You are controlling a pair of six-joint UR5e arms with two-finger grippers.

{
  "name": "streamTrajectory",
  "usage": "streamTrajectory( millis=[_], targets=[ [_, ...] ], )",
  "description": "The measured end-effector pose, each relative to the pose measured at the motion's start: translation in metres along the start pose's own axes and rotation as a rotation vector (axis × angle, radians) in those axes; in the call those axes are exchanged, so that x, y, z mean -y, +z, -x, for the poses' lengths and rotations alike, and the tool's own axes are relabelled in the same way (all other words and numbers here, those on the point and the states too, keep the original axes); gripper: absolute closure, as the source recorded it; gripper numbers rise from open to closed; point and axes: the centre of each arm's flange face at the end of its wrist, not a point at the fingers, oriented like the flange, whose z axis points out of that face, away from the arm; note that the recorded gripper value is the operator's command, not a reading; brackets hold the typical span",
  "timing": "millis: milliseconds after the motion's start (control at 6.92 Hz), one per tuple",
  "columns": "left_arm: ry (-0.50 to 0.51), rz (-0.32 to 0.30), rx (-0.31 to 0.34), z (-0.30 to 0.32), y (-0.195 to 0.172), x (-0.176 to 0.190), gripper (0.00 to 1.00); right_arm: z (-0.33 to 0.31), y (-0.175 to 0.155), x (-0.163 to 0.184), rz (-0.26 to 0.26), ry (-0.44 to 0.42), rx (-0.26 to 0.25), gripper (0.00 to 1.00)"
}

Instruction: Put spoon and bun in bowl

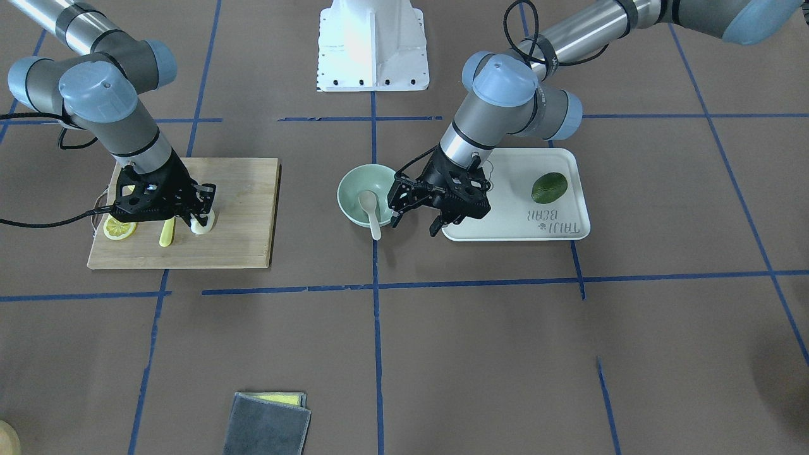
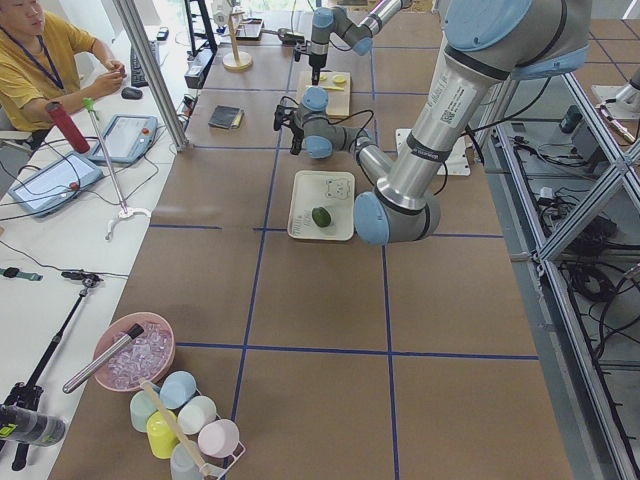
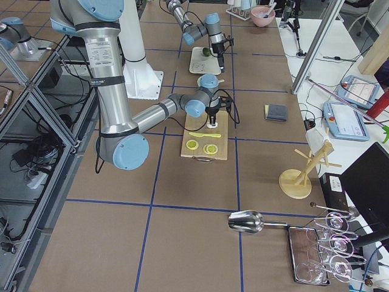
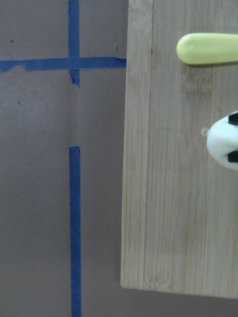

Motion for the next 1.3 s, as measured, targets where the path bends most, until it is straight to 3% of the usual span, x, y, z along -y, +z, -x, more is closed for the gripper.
streamTrajectory(
  millis=[289, 578, 867, 1156, 1300],
  targets=[
    [0.005, -0.035, -0.042, 0.004, -0.040, 0.011, 0.19, 0.059, -0.036, 0.011, -0.015, 0.038, 0.040, 1.00],
    [-0.004, -0.046, -0.083, 0.050, -0.126, 0.055, 0.19, 0.154, -0.076, 0.023, -0.017, 0.142, 0.087, 1.00],
    [0.043, -0.031, -0.081, 0.114, -0.200, 0.096, 0.19, 0.239, -0.083, 0.010, -0.023, 0.246, 0.136, 1.00],
    [0.065, -0.026, -0.070, 0.139, -0.219, 0.105, 0.19, 0.286, -0.069, -0.004, -0.022, 0.281, 0.137, 1.00],
    [0.067, -0.025, -0.069, 0.141, -0.220, 0.105, 0.19, 0.293, -0.059, -0.016, -0.015, 0.274, 0.128, 0.48]
  ],
)
